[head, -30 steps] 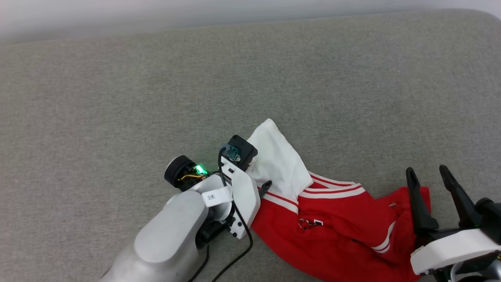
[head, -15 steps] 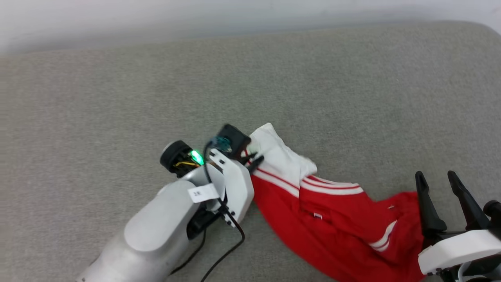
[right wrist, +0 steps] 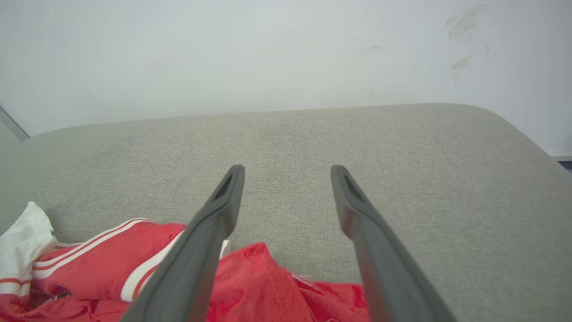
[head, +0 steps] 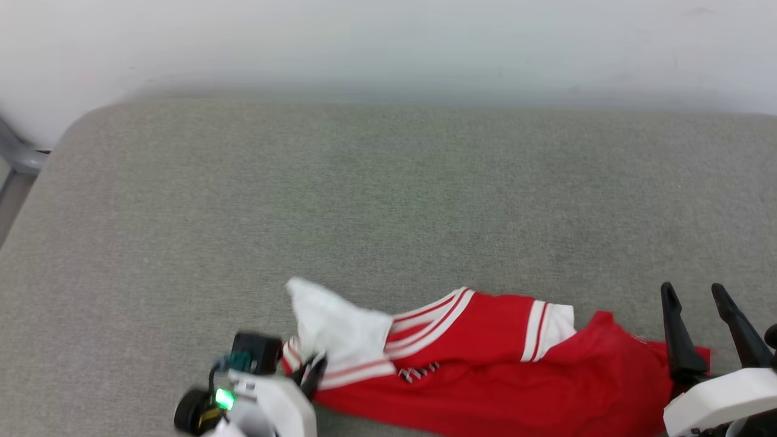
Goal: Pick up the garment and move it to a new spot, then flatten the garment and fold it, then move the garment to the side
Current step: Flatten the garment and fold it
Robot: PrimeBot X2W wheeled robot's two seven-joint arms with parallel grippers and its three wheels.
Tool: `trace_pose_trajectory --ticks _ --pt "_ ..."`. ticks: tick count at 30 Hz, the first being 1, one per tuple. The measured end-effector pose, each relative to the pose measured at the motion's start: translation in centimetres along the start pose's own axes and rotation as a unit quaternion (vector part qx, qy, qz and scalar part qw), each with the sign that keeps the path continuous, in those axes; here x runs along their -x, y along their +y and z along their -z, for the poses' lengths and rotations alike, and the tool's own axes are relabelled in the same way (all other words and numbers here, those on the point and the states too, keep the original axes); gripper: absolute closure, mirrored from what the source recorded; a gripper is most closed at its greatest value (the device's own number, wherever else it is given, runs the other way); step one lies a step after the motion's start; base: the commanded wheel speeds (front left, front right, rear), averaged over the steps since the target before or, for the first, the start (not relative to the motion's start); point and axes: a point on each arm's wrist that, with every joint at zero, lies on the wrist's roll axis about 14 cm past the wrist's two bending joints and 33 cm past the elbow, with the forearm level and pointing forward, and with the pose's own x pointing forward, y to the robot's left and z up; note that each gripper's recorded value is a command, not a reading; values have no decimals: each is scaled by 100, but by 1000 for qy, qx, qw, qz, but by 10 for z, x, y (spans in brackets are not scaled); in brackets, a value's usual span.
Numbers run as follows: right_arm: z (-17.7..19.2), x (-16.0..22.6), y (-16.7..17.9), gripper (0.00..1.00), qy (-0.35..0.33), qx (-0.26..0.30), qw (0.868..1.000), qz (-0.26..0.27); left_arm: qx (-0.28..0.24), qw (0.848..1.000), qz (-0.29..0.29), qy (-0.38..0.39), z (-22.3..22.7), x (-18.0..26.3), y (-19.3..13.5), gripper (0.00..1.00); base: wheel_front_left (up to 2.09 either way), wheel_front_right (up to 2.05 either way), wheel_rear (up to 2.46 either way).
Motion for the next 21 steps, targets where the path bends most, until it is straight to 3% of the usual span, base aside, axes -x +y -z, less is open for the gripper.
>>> trace_pose_trajectory --ticks 4,5,6,7,8,16,21 --pt "-3 3 6 0 -1 1 1000 -9 46 998 -30 33 39 23 7 100 0 0 0" --pt "-4 4 7 0 -3 1 1000 -11 51 998 -34 33 42 27 8 94 0 0 0" --pt "-6 5 8 0 -6 2 1000 -13 54 997 -39 31 43 29 9 69 0 0 0" --pt "-7 6 9 0 -7 2 1000 -14 57 997 -42 27 42 31 10 15 0 0 0" --pt "-8 7 10 0 -8 3 1000 -16 57 997 -45 17 40 33 10 0 0 0 0" --pt "-20 21 11 0 -22 5 1000 -17 33 994 -61 -85 -8 42 12 0 0 0 0" --pt "-21 26 8 0 -22 2 1000 -13 9 994 -67 -85 -28 42 24 0 0 0 0"
